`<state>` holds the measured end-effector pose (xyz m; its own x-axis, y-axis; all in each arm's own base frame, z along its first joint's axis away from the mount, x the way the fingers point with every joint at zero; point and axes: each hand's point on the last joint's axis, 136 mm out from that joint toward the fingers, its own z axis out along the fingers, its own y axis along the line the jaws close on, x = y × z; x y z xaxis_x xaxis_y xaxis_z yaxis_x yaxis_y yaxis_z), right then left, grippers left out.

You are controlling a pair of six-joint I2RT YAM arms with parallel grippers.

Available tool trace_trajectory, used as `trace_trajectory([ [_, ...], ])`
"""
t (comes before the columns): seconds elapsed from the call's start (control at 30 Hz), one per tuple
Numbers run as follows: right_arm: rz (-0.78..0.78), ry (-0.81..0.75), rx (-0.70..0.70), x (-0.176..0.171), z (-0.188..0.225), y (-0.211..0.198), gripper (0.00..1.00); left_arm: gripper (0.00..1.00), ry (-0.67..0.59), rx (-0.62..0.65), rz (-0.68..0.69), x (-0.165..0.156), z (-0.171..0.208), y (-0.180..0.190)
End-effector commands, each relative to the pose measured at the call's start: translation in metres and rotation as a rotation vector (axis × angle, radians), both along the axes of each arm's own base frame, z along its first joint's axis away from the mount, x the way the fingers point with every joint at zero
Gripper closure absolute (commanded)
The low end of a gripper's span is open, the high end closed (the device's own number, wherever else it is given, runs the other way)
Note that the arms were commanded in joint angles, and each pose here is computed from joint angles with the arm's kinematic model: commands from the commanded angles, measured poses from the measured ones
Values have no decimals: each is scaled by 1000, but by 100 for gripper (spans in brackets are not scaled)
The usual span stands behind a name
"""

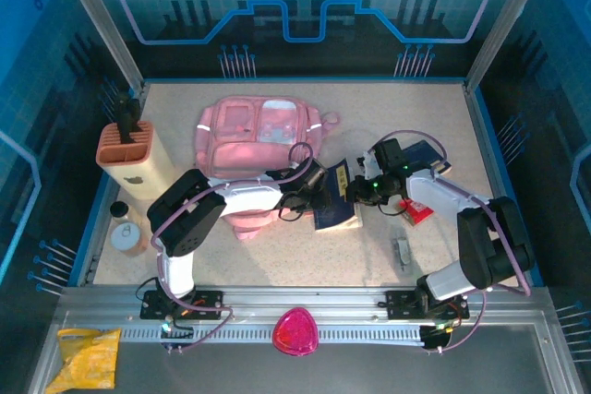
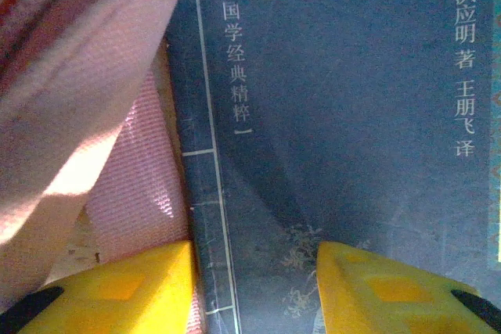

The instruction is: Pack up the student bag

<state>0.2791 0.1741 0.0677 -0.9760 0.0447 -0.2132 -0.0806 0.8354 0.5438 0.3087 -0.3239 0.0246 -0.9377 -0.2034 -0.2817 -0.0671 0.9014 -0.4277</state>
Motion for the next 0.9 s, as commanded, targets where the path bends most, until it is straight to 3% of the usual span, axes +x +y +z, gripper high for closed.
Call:
trace_trajectory([
  [0.0, 40, 15, 13, -5, 2, 9, 86, 54, 12, -3, -3, -1, -3, 1],
  [0.2, 13, -22, 51, -3, 14, 6, 100, 49, 5, -68, 26, -1, 10, 8],
  [0.4, -33, -48, 139, -4, 36, 1, 100, 42, 55, -247, 114, -11, 18, 20],
  [0.87, -107, -28, 480, -16, 86, 1, 100, 29, 107, -602, 227, -5, 45, -11],
])
